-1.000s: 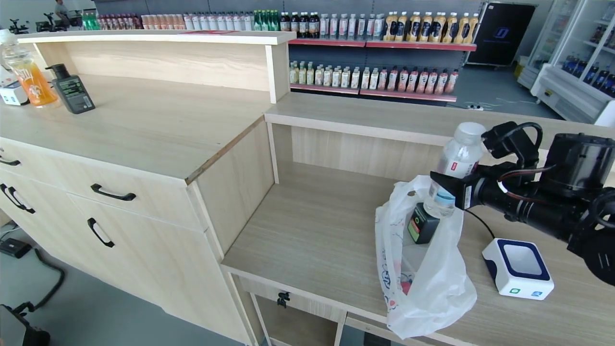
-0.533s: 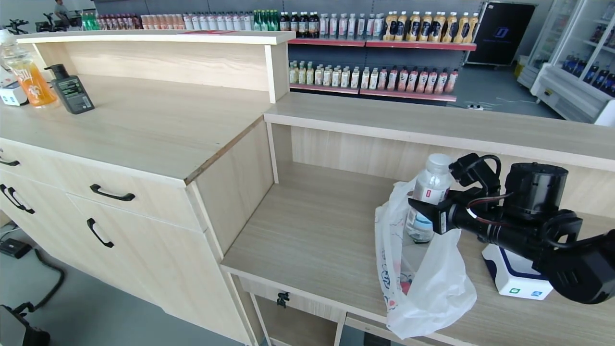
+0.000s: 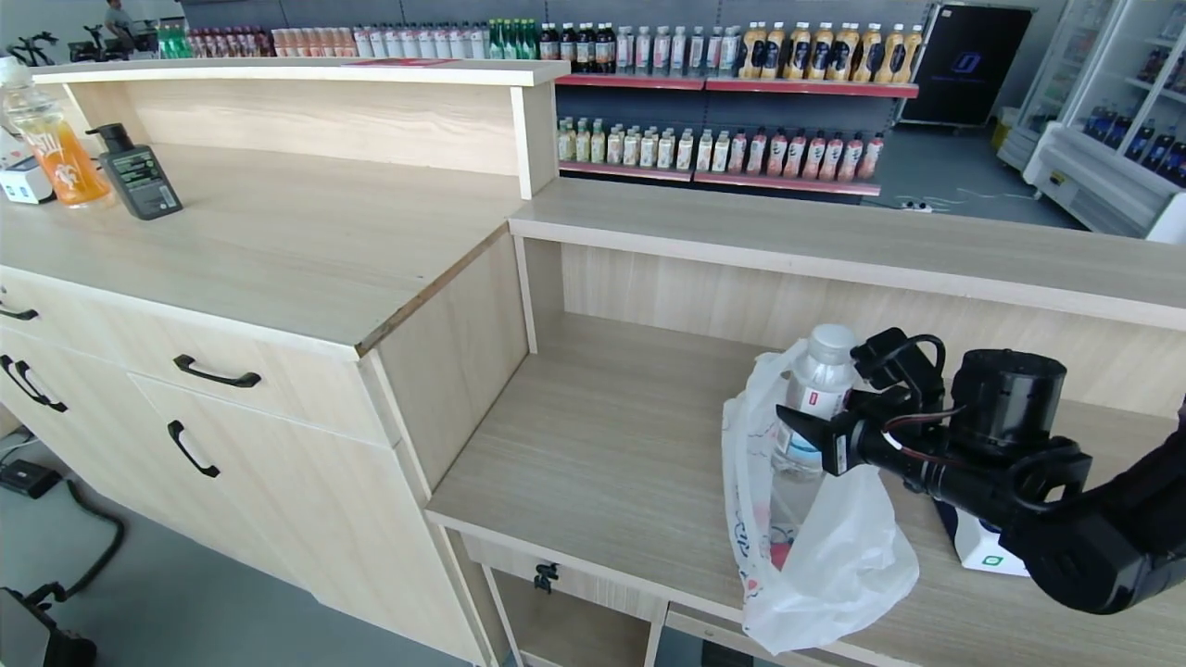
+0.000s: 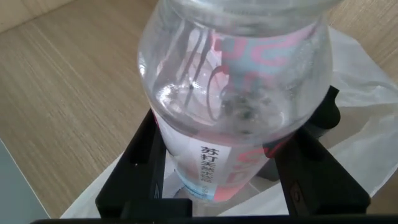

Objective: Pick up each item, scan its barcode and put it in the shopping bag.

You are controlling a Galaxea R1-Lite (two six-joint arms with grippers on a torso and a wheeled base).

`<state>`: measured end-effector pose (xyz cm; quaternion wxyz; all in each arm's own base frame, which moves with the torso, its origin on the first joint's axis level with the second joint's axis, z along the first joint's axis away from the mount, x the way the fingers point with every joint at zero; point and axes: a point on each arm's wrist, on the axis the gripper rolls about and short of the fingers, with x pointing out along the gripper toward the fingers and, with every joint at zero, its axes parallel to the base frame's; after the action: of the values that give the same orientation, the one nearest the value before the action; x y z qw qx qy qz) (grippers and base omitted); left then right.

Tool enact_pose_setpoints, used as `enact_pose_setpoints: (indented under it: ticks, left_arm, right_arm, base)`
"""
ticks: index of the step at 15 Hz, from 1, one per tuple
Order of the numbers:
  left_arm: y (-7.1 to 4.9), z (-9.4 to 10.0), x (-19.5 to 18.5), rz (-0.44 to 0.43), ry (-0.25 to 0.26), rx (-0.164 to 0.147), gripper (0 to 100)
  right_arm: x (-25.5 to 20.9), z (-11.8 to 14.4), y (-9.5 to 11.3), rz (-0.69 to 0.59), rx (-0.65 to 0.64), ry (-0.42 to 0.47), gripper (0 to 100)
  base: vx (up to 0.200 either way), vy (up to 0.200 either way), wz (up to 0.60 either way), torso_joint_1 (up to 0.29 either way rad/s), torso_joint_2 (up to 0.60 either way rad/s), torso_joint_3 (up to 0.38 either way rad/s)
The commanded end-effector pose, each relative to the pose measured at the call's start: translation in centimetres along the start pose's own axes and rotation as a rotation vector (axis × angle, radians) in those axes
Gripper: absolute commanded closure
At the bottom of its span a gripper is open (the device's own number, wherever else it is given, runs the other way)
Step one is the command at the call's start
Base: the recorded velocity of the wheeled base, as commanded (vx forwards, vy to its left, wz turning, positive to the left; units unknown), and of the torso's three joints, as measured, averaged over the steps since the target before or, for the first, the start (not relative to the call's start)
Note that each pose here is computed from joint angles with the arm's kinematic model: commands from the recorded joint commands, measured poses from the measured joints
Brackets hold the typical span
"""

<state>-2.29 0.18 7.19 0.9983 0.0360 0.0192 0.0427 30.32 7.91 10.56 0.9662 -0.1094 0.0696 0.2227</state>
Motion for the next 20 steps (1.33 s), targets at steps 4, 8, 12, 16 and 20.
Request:
enact_pose_setpoints:
  ticks: [4,8,12,16,20]
  left_arm:
    - [0.0,0.0,0.0,0.001,0.000,0.000,0]
    - [0.0,0.0,0.0,0.001,0.000,0.000,0]
    - [0.0,0.0,0.0,0.001,0.000,0.000,0]
    - [0.0,0.0,0.0,0.001,0.000,0.000,0]
    - [0.0,0.0,0.0,0.001,0.000,0.000,0]
  right_arm:
    - [1.8,-3.3,0.0,0.006,0.008,0.044,100]
    - [2.0,-4.6,-0.4,-0.008,0.013,0.072,100]
    - [2.2,-5.3,-0.6,-0.011,0.019,0.093,100]
    - [2.2,-5.3,-0.6,-0.011,0.019,0.091,100]
    - [2.1,-5.5,-0.6,-0.008,0.016,0.101,0]
  base:
    - [0.000,0.000,0.00,0.000,0.00,0.000]
    - [0.000,0.000,0.00,0.000,0.00,0.000]
    - [0.000,0.000,0.00,0.000,0.00,0.000]
    - [0.000,0.000,0.00,0.000,0.00,0.000]
    - [0.000,0.000,0.00,0.000,0.00,0.000]
